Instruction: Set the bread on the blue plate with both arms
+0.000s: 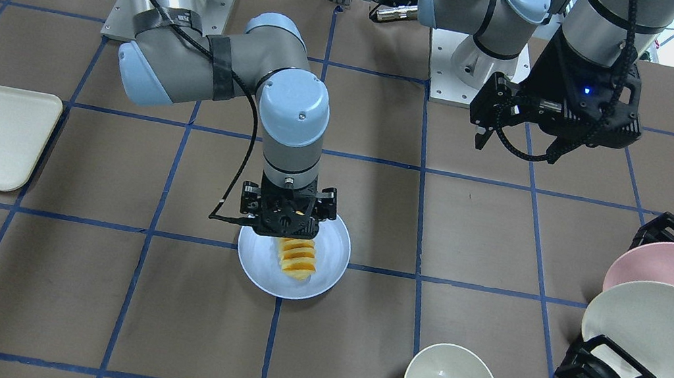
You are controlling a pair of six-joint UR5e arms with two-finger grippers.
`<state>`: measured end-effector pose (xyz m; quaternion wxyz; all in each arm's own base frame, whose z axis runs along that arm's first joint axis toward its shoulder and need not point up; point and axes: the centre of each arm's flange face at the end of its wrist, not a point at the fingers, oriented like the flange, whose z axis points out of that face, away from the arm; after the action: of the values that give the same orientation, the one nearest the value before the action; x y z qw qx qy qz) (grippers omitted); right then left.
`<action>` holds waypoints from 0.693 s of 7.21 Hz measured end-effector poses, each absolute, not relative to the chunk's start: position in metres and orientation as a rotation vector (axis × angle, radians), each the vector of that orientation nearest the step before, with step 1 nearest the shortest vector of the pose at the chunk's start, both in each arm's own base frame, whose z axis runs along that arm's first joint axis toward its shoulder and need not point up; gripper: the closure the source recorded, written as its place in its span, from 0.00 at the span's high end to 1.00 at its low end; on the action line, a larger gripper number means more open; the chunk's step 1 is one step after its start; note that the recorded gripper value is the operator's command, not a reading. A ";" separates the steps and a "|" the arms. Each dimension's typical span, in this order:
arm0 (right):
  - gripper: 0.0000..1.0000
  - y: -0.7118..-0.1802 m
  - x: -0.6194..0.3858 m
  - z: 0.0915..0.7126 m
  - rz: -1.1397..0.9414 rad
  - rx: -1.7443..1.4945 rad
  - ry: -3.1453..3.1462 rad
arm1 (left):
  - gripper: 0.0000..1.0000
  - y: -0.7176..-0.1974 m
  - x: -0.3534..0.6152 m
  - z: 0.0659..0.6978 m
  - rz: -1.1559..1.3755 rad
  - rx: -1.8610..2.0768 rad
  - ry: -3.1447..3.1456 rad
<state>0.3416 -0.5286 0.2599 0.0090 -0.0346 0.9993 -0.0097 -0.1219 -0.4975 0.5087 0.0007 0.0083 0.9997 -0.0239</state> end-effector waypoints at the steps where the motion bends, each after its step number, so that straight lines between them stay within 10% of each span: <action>1: 1.00 -0.535 0.305 0.291 -0.005 -0.021 3.135 | 1.00 -0.497 -0.122 0.509 -0.075 0.026 3.139; 5: 1.00 -0.535 0.187 0.424 0.113 0.200 3.135 | 1.00 -0.506 -0.122 0.510 -0.153 0.042 3.133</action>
<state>0.1874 -0.5346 0.4236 -0.0007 0.0638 0.9973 0.0359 -0.1221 -0.5063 0.5103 0.0021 0.0134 0.9987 -0.0488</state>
